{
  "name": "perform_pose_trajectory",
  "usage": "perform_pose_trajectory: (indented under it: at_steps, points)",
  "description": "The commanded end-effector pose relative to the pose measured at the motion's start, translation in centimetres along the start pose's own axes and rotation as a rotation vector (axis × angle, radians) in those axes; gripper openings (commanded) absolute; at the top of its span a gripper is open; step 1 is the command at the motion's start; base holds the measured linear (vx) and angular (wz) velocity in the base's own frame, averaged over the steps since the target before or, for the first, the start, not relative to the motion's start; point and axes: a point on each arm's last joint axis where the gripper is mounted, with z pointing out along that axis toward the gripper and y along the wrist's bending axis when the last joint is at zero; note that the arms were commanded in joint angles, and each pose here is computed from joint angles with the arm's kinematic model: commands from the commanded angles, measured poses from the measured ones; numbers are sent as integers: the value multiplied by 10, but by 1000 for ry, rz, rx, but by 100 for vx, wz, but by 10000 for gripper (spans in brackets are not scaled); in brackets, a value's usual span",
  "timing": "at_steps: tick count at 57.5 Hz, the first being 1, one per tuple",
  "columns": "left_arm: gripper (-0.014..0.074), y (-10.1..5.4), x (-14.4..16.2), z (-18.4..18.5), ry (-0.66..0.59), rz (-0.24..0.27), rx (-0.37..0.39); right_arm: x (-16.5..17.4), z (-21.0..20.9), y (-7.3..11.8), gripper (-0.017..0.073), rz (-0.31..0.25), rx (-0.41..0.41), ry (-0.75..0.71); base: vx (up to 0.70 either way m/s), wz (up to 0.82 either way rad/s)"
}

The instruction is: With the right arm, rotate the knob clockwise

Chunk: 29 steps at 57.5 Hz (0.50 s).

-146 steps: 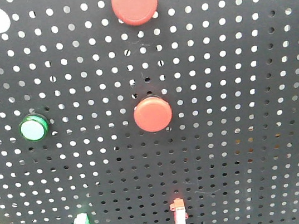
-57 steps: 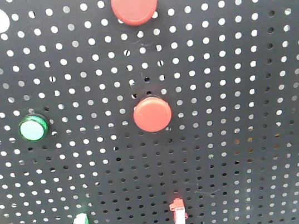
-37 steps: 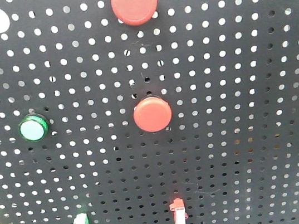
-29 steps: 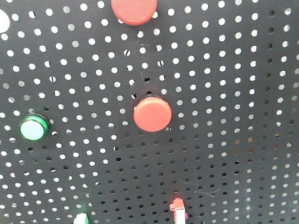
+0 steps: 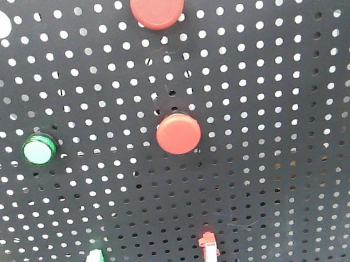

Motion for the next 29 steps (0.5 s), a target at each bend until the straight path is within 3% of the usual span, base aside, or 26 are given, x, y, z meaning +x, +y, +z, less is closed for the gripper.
perform_pose_trajectory:
  at_steps: [1, 10, 17, 29]
  points:
    - [-6, 0, 2, 1, -68, -8, -9, -11, 2, -5, 176, -16, 28, -70, 0, 0]
    - [-6, 0, 2, 1, -68, -8, -9, -10, 5, -5, 178, -12, 54, -55, 0, 0]
    - [-6, 0, 2, 1, -68, -8, -9, -10, 6, -6, 178, 31, 69, -58, 0, 0]
    - [-6, 0, 2, 1, -68, -8, -9, -8, 6, -8, 155, 32, 83, -40, 0, 0]
